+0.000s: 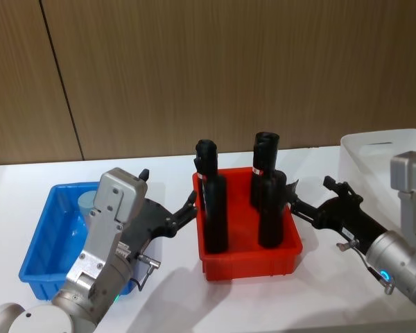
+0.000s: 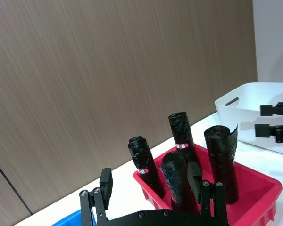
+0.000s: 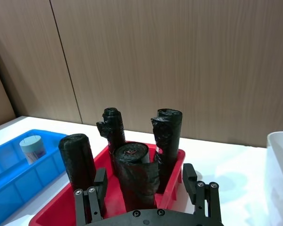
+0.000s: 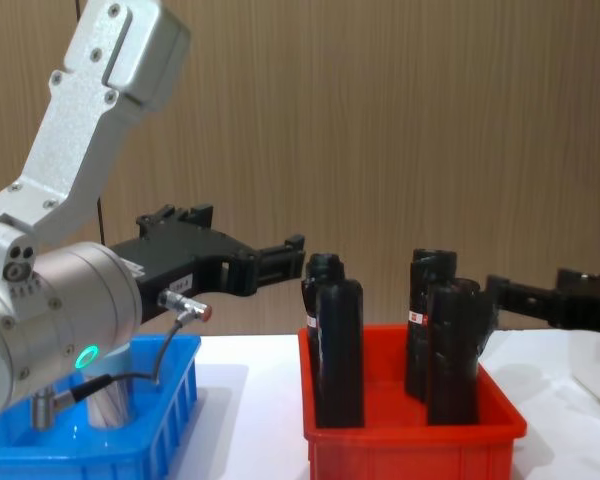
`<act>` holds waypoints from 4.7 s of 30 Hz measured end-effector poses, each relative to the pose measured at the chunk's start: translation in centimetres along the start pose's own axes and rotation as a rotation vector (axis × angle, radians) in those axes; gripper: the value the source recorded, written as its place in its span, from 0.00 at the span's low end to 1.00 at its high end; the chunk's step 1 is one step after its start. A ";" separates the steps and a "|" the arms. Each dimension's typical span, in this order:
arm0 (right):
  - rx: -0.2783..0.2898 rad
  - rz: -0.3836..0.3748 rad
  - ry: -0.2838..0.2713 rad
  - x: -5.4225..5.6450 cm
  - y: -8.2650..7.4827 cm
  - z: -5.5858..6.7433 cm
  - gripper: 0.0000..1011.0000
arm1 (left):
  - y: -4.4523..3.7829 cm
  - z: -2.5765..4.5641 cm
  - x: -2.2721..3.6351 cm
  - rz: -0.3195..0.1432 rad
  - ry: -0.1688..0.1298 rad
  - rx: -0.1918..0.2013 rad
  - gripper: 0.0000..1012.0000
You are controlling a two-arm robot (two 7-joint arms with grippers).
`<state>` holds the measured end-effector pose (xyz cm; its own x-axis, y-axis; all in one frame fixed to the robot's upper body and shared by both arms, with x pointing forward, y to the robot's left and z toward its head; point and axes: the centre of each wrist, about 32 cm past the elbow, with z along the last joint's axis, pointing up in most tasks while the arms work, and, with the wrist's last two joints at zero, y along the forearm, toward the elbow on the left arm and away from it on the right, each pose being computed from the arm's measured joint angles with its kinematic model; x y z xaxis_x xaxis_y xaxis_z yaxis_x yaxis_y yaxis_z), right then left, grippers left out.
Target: Pick the cotton swabs from the blue box and place them into the white box.
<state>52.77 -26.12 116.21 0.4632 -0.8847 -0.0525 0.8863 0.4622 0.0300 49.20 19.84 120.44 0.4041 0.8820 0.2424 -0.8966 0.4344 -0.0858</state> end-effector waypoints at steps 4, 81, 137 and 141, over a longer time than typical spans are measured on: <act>-0.001 0.015 0.010 0.4 0.9 -0.3 0.99 | 0.00 0.00 0.00 0.000 0.000 0.000 0.99; -0.050 0.128 0.016 1.4 8.4 -1.8 0.58 | 0.00 0.00 0.00 0.000 0.000 0.000 0.99; 0.166 -0.226 -0.215 4.0 -1.9 10.8 0.54 | 0.00 0.00 0.00 0.000 0.000 0.000 0.99; 0.148 -0.265 -0.221 4.7 -2.6 10.7 0.54 | 0.00 0.00 0.00 0.000 0.000 0.000 0.99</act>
<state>52.67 -32.12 126.56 0.1914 -0.9717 0.1384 0.9579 0.2156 0.1893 49.20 19.84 120.44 0.4040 0.8820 0.2425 -0.8966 0.4343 -0.0860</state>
